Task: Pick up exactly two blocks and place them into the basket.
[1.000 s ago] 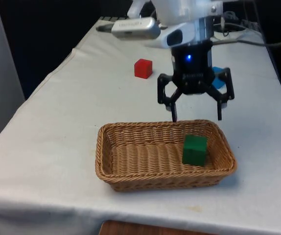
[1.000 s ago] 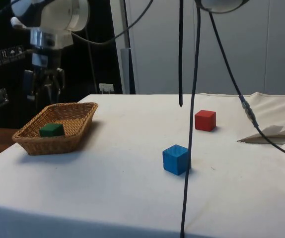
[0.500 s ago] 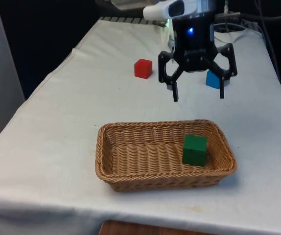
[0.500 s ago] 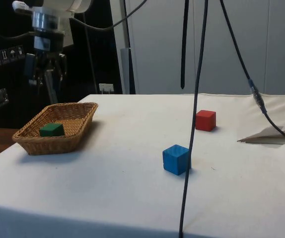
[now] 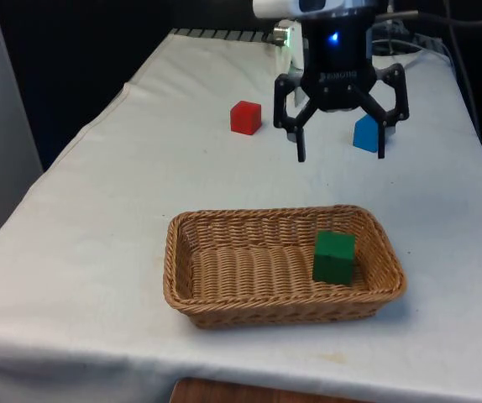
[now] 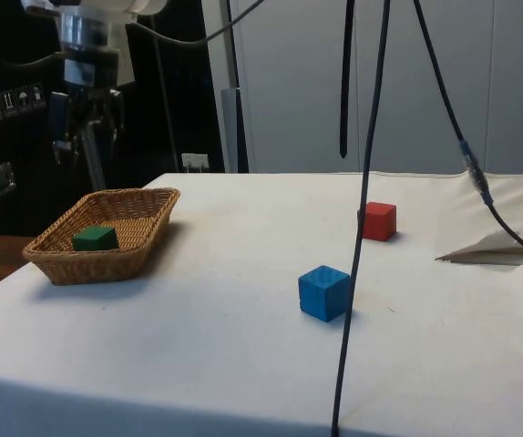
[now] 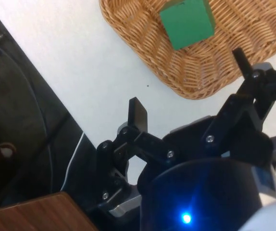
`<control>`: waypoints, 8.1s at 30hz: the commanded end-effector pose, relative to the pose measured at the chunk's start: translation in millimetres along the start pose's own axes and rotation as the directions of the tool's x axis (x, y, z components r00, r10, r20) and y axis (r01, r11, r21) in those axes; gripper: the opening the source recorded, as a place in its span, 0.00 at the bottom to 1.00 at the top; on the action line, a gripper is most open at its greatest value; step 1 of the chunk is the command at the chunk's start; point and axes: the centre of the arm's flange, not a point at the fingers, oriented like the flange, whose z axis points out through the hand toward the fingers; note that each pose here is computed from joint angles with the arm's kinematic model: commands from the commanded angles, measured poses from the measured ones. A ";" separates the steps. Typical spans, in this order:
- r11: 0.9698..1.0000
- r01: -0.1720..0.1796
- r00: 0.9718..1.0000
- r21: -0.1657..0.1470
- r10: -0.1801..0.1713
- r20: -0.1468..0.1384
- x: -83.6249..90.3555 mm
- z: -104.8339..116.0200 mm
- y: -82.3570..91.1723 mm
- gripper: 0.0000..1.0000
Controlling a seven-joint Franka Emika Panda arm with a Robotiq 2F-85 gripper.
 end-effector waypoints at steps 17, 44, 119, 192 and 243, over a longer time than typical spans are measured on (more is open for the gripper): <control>0.998 0.029 0.997 -0.056 -0.032 -0.069 -4.6 -21.0 -4.2 1.00; 0.994 0.047 0.991 -0.096 -0.058 -0.118 -13.7 -9.2 -17.9 1.00; 0.982 0.121 0.989 -0.145 -0.131 -0.064 -43.7 20.6 -11.7 1.00; 0.976 0.172 0.983 -0.135 -0.179 -0.040 -123.3 42.2 -31.5 1.00; 0.953 0.233 0.972 -0.195 -0.235 0.011 -207.7 54.6 8.9 1.00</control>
